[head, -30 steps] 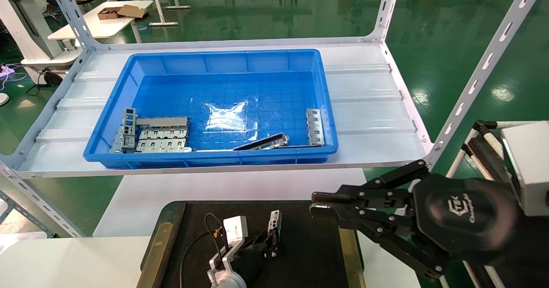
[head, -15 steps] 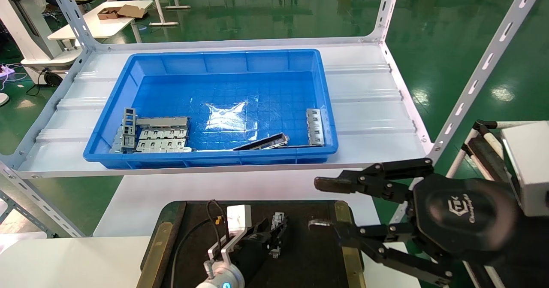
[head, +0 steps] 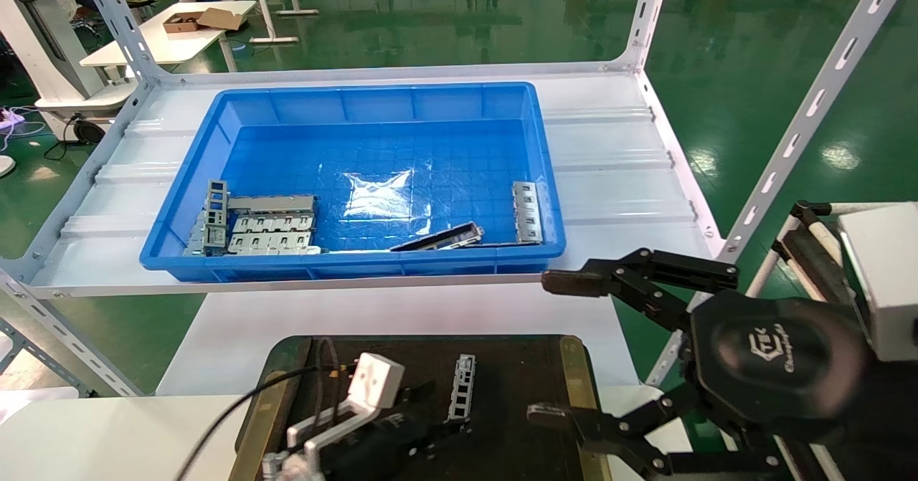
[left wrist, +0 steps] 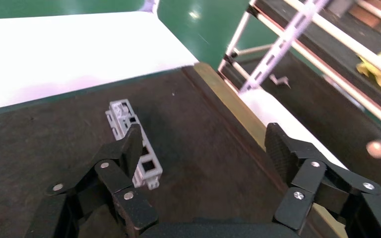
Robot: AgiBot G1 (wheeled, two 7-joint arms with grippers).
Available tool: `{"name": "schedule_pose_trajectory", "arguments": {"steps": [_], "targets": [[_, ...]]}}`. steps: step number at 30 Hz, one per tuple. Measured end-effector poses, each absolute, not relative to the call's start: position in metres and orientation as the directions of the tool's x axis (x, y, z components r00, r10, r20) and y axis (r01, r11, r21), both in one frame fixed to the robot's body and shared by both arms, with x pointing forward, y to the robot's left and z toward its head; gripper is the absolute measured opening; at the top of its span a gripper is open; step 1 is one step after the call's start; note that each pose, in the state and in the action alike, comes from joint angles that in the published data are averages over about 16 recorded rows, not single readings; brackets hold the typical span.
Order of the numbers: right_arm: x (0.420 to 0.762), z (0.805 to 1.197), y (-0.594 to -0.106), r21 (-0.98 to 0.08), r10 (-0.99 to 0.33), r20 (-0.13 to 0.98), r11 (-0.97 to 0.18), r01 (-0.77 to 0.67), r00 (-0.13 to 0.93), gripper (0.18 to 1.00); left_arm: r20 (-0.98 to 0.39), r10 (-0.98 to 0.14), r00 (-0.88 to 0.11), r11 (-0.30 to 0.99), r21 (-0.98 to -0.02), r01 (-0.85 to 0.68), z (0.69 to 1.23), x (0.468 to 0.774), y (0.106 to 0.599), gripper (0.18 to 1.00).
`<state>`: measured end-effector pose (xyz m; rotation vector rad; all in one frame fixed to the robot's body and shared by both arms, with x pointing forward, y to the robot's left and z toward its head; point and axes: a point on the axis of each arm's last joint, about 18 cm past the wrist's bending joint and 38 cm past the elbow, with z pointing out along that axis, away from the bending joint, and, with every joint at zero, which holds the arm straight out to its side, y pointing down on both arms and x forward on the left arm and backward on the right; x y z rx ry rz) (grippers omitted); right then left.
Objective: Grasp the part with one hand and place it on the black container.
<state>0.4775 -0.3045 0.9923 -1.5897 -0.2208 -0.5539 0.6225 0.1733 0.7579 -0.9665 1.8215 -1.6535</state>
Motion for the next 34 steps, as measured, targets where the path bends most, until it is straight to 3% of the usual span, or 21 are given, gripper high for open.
{"name": "schedule_pose_trajectory", "arguments": {"steps": [12, 18, 34], "targets": [[0.477, 0.992, -0.305, -0.881, -0.186, 0.473, -0.108, 0.461, 0.861, 0.934, 0.012, -0.619, -0.785, 0.119, -0.987, -0.109, 0.779, 0.588, 0.22, 0.971], [0.477, 0.992, -0.305, -0.881, -0.186, 0.473, -0.108, 0.461, 0.861, 0.981, -0.03, -0.555, -0.831, 0.136, -0.989, -0.055, 0.79, 0.577, 0.239, 0.994], [0.477, 0.992, -0.305, -0.881, -0.186, 0.473, -0.108, 0.461, 0.861, 1.001, -0.058, -0.503, -0.862, 0.137, -0.99, -0.013, 0.802, 0.576, 0.259, 1.0]]}}
